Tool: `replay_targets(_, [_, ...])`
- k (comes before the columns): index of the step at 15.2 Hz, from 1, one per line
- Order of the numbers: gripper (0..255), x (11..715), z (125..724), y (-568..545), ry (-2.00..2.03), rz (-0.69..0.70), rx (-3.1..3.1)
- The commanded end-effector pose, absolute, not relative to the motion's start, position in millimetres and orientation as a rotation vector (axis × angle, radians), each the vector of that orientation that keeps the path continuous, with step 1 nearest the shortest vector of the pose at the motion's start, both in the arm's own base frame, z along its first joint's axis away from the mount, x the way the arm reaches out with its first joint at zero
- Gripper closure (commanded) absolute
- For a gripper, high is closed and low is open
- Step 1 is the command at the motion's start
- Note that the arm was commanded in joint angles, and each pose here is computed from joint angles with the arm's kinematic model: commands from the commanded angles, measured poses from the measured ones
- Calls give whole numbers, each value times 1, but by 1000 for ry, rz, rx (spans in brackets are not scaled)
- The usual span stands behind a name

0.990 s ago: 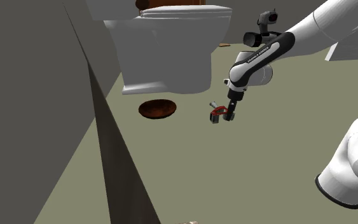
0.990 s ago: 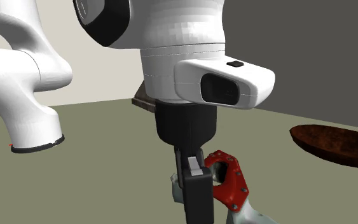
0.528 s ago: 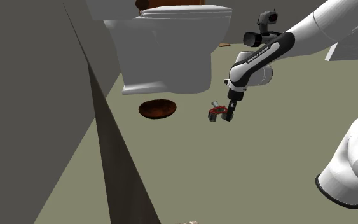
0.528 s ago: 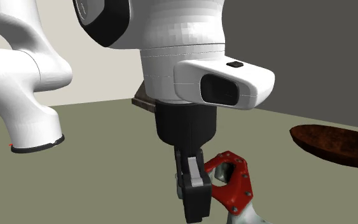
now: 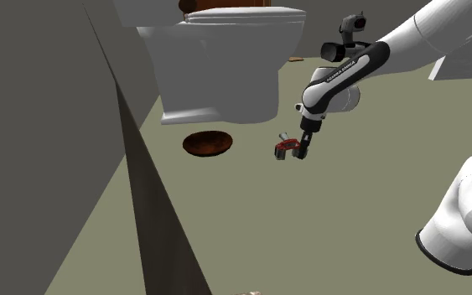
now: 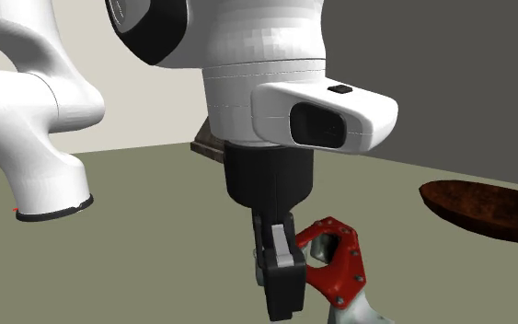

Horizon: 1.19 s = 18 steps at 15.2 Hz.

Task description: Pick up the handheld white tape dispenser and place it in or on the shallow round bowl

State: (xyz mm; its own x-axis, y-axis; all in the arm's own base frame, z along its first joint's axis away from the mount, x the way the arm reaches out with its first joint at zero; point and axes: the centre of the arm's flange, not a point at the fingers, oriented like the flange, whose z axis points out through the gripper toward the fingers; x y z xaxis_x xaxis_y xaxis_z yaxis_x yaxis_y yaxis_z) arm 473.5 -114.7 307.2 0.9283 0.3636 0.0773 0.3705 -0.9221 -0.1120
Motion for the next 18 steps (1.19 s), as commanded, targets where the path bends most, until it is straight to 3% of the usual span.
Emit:
replay_targets(1, [255, 474, 315, -115, -566, -84, -2962])
replay_targets(18, [255, 474, 405, -115, -566, -84, -2962])
